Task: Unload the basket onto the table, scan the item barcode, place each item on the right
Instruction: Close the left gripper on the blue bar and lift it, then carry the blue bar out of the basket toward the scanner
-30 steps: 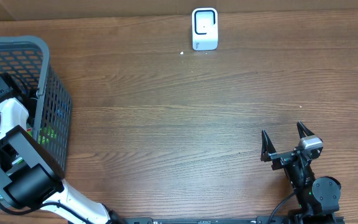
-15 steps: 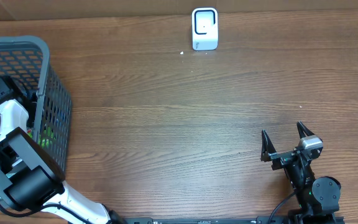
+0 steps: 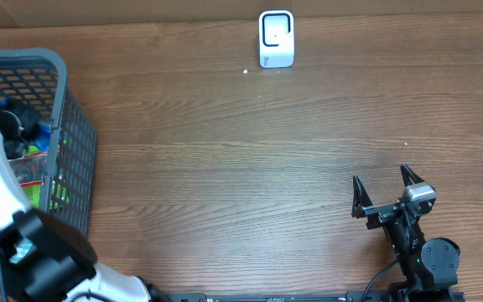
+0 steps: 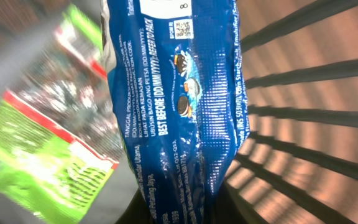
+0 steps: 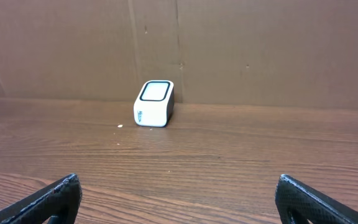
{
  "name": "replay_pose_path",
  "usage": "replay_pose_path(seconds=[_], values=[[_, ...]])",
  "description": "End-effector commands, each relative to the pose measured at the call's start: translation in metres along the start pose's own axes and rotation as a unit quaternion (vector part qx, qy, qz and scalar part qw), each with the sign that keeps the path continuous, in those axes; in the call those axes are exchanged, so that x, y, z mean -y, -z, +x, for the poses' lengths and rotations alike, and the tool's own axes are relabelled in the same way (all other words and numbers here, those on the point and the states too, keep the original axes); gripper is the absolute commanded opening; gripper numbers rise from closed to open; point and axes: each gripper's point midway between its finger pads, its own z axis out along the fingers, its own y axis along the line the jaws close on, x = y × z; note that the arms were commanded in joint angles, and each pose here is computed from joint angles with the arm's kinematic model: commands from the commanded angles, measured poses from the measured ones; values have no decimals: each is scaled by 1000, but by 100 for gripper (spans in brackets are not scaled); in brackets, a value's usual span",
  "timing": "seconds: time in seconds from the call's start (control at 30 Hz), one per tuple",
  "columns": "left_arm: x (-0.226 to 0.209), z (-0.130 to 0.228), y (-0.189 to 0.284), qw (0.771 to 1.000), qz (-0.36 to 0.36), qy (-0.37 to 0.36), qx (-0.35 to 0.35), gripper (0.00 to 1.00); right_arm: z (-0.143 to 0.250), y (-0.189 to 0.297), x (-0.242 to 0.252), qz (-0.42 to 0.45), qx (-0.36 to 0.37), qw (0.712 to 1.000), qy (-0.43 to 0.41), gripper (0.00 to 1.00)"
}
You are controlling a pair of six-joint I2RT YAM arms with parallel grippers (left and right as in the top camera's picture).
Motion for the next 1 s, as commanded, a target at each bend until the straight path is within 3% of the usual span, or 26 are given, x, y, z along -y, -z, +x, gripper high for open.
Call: replay_pose_path(seconds=[0.0,0.23,0.57,0.77,0.97], values=[[8,-15,58,997,14,-34,67,4,2,0,-1,-2,2,1000,-1,100],[25,-7,138,983,52,-89,149,4,2,0,-1,-2,2,1000,-1,100],[72,49,231,943,129,-207,225,4,2,0,-1,-2,2,1000,-1,100],[114,107,220,923,190,-304,141,4,2,0,-1,-2,2,1000,-1,100],[147,185,173,901,191,-389,-7,4,2,0,-1,-2,2,1000,-1,100]])
